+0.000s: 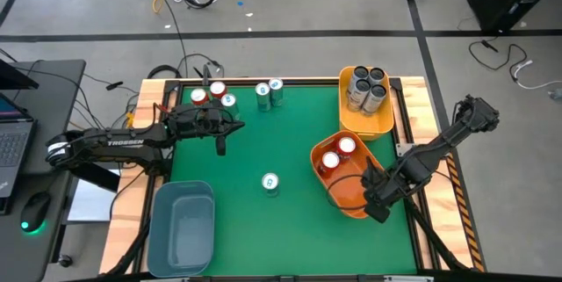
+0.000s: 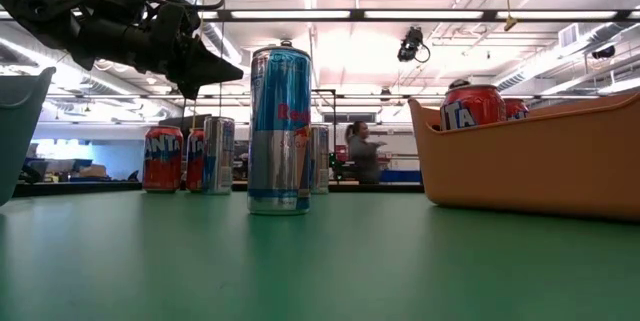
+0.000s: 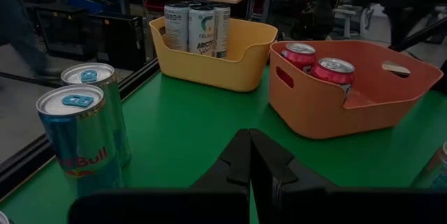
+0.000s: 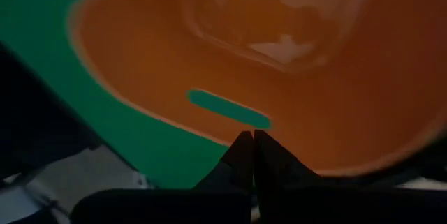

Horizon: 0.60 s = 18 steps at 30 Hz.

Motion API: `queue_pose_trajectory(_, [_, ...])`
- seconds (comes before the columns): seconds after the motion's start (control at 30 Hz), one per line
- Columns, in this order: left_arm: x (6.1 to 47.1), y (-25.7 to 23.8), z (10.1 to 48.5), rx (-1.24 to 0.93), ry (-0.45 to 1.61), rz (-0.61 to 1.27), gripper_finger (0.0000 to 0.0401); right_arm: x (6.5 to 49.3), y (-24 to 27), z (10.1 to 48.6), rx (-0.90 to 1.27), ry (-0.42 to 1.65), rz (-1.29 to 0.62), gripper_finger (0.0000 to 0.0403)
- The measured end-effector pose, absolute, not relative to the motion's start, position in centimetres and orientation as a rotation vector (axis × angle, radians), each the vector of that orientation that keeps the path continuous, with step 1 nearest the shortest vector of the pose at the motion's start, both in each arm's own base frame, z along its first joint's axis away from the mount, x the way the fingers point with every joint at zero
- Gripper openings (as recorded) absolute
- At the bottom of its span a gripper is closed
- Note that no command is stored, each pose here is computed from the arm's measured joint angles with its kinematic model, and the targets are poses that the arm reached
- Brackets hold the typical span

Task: Sort soda cans
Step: Move the orange bin to the center

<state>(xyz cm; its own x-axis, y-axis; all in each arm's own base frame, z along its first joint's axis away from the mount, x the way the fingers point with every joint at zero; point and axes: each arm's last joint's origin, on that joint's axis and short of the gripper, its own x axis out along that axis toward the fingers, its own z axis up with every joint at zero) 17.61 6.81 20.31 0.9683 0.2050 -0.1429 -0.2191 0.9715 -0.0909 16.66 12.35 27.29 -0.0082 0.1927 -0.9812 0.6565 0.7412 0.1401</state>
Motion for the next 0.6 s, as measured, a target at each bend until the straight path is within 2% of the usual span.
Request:
queue_pose_trajectory(0.1, [17.61, 6.81, 20.31, -0.106, 0.133, 0.215, 0.0002, 16.33, 12.22, 27.12, 0.7, 1.617, -0.47, 0.0])
queue_pose_trajectory(0.33, [17.61, 6.81, 20.31, -0.12, 0.132, 0.215, 0.0002, 16.08, 12.46, 27.19, 0.759, 1.718, -0.429, 0.0])
queue_pose_trajectory(0.6, [17.62, 6.81, 20.37, -0.118, 0.127, 0.215, 0.0002, 15.73, 12.37, 27.21, 0.781, 1.756, -0.481, 0.0])
